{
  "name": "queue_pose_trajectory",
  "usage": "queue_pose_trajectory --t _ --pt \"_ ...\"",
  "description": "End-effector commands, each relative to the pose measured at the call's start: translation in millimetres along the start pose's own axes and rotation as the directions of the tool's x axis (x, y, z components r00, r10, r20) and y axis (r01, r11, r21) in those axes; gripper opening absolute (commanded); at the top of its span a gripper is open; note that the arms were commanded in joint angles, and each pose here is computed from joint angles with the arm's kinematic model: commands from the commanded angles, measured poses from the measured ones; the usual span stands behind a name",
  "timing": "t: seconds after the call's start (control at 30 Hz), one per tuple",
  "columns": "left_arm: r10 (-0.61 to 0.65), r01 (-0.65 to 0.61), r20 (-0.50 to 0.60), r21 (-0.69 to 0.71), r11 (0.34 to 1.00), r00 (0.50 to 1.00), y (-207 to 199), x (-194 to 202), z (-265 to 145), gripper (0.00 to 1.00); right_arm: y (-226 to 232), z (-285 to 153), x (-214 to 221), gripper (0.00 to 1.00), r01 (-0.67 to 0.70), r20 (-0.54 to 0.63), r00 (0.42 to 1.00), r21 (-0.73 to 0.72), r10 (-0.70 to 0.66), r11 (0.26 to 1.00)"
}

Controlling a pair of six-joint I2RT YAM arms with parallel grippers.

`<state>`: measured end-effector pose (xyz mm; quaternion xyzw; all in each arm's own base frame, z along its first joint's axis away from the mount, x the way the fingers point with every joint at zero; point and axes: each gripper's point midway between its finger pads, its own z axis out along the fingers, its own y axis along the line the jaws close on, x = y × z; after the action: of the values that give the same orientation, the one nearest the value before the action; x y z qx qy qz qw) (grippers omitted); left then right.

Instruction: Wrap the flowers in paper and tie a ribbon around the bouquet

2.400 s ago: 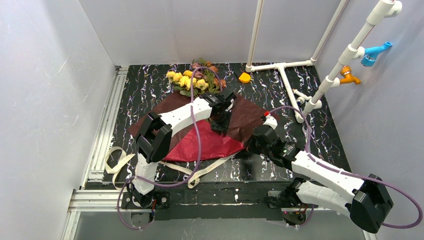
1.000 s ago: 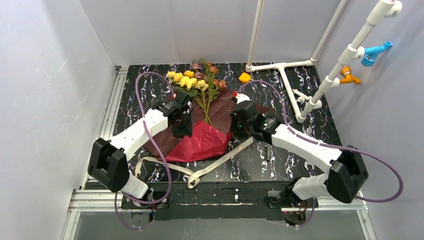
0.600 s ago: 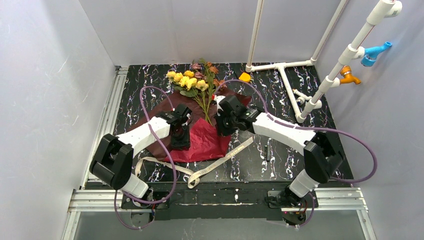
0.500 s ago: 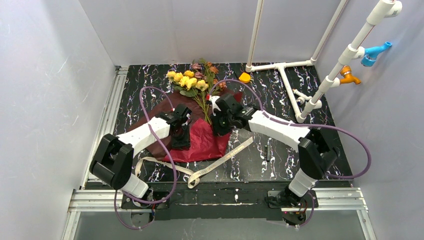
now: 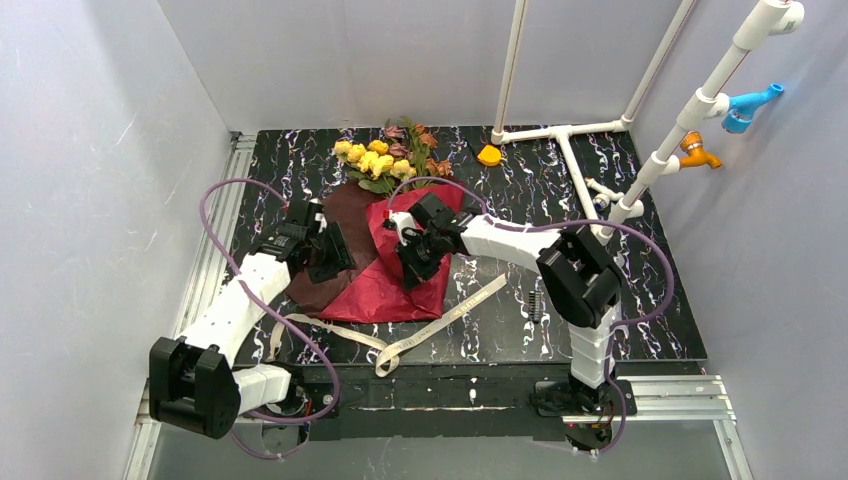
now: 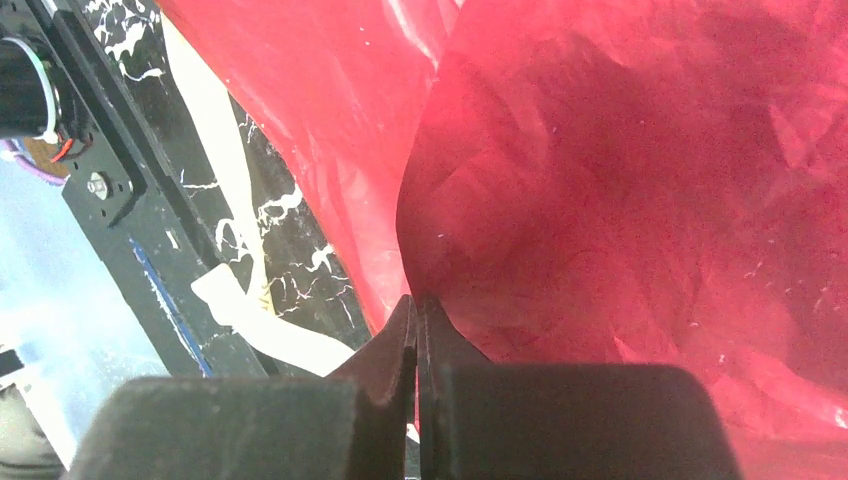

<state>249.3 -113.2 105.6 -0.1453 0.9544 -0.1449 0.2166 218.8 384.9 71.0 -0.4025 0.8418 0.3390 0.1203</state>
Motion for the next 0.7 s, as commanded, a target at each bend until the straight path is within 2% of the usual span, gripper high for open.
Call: queue_pose_trajectory --t 0.0,0.13,0.47,0.67 --pt "-0.048 0.047 0.010 0.065 0.997 0.999 -3 -6 -5 0.57 18 5 -21 0.01 0.083 0.046 0.996 -0.107 -0.078 0.991" --pt "-0.095 0.091 0.020 0.123 0.988 0.995 -8 -17 2 0.63 14 13 -20 0.01 0.073 0.034 0.997 -0.115 -0.070 0.991" --pt "-0.119 0.127 -0.044 0.280 0.951 0.992 -41 -36 28 0.64 9 26 -13 0.01 0.044 0.008 0.999 -0.127 -0.044 0.991" --pt "-0.143 0.154 -0.058 0.312 0.938 0.988 -52 -48 42 0.63 12 25 -12 0.01 0.045 0.014 0.999 -0.147 -0.044 0.988"
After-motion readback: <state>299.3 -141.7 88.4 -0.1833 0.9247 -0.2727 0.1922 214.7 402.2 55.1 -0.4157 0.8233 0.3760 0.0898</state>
